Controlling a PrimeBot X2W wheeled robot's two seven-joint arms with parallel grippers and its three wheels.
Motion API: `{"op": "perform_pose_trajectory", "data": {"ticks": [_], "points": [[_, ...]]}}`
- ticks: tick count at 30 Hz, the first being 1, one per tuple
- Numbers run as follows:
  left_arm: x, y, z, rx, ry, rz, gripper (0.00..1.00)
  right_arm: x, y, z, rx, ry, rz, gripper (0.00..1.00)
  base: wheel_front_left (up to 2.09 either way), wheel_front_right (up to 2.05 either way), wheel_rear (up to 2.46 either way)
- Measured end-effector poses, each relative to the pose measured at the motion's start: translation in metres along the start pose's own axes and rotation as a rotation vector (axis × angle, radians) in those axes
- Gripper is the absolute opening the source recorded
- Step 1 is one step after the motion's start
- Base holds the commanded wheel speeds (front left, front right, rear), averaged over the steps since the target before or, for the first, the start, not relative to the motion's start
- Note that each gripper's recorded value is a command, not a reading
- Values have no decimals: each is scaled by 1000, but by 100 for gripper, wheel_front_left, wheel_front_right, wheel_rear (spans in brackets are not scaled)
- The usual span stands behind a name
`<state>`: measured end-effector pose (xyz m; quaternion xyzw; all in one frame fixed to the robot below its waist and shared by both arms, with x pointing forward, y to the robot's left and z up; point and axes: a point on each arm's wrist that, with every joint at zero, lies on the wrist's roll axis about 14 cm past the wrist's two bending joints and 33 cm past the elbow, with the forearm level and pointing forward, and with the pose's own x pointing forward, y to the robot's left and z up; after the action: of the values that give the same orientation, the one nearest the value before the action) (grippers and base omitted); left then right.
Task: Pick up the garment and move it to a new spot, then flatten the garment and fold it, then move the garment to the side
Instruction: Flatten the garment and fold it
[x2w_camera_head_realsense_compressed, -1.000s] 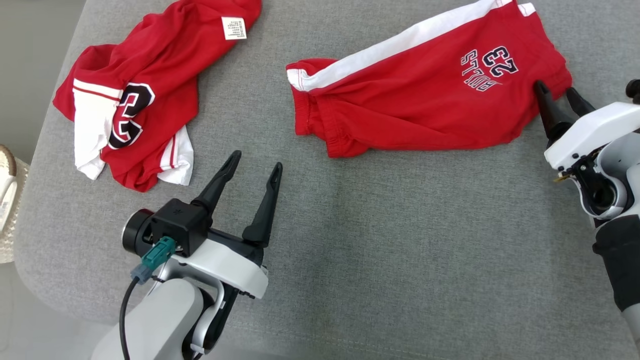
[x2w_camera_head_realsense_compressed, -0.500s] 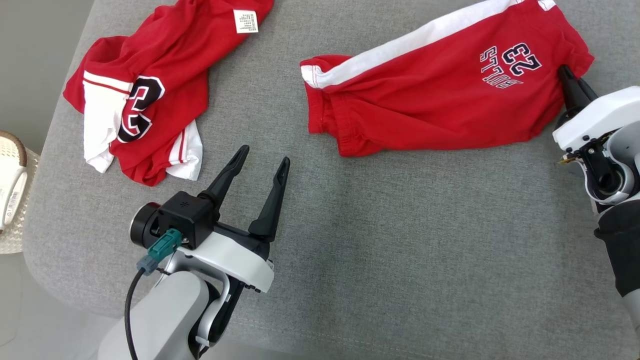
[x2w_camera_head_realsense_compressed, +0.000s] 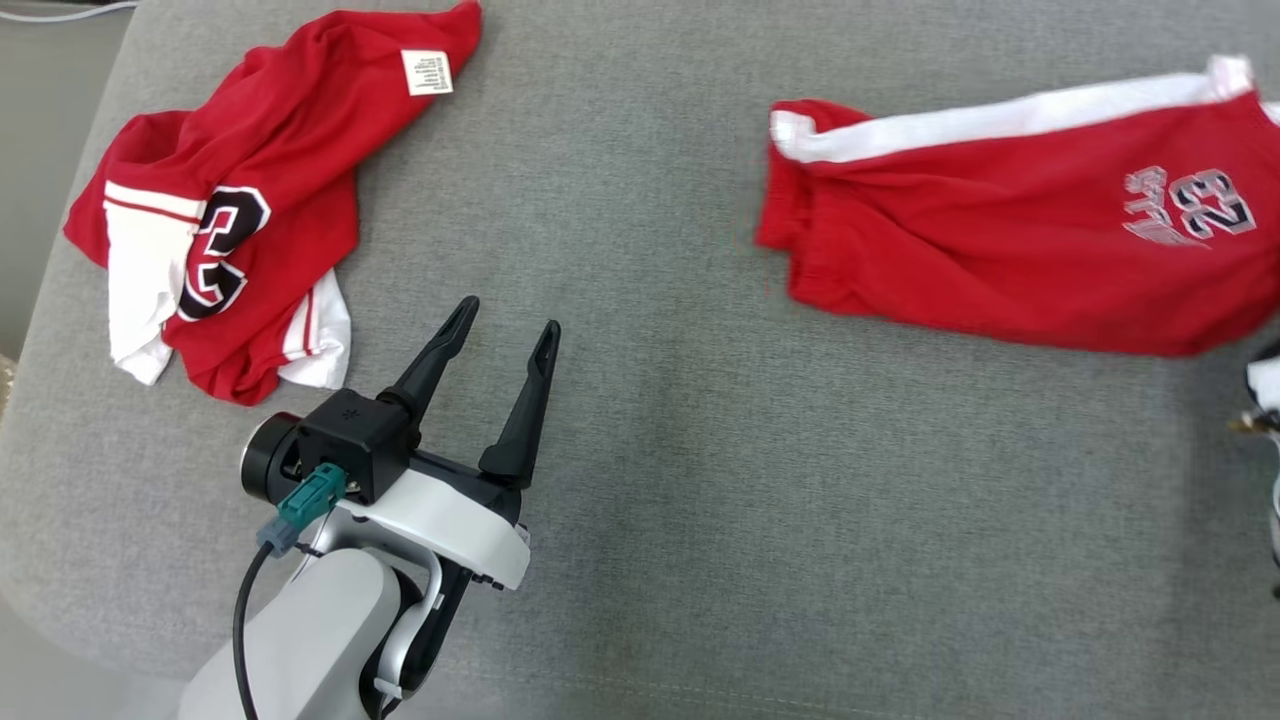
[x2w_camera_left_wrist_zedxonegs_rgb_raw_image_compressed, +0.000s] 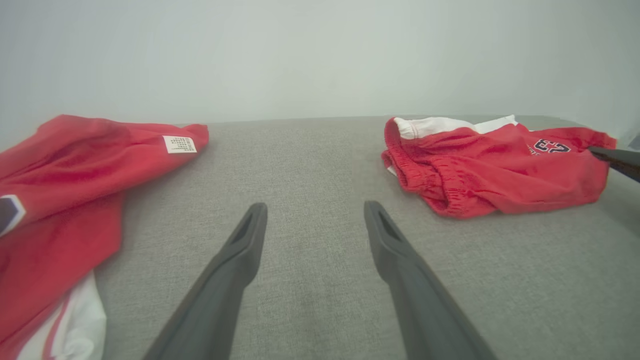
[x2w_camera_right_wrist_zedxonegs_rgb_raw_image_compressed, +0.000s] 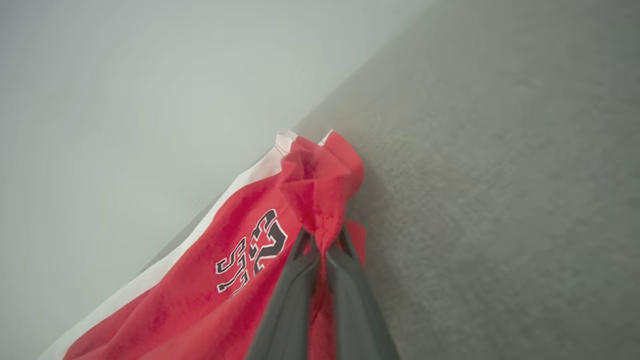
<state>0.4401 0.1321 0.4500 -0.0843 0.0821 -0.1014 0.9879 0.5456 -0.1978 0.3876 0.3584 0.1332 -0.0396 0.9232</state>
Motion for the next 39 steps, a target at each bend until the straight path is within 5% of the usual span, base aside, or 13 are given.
{"op": "perform_pose_trajectory", "data": {"ticks": [6, 13, 20, 27, 28, 29, 30, 39], "points": [[6, -11, 5, 0, -15, -30, 100, -32, -30, 28, -59, -93, -47, 0, 0, 0, 0], [4, -14, 7, 11, -4, -47, 100, -25, 85, 38, -256, -154, 256, 0, 0, 0, 0], [-3, -12, 12, 15, -9, -39, 100, -38, 185, -37, -422, 27, 504, 0, 0, 0, 0], [-13, -6, 16, 14, -17, -8, 100, -39, 177, -104, -517, 228, 500, 0, 0, 0, 0], [-14, -5, 16, 15, -17, -3, 100, -40, 175, -110, -524, 247, 499, 15, 0, 0, 0], [-15, -3, 16, 16, -17, 2, 100, -40, 176, -115, -522, 257, 502, 93, 0, 0, 0], [-16, -2, 17, 16, -18, 5, 100, -41, 177, -117, -520, 256, 507, 100, 0, 0, 0], [-18, -2, 15, 24, -11, 8, 100, -51, 201, -96, -467, 157, 578, 100, 0, 0, 0]]}}
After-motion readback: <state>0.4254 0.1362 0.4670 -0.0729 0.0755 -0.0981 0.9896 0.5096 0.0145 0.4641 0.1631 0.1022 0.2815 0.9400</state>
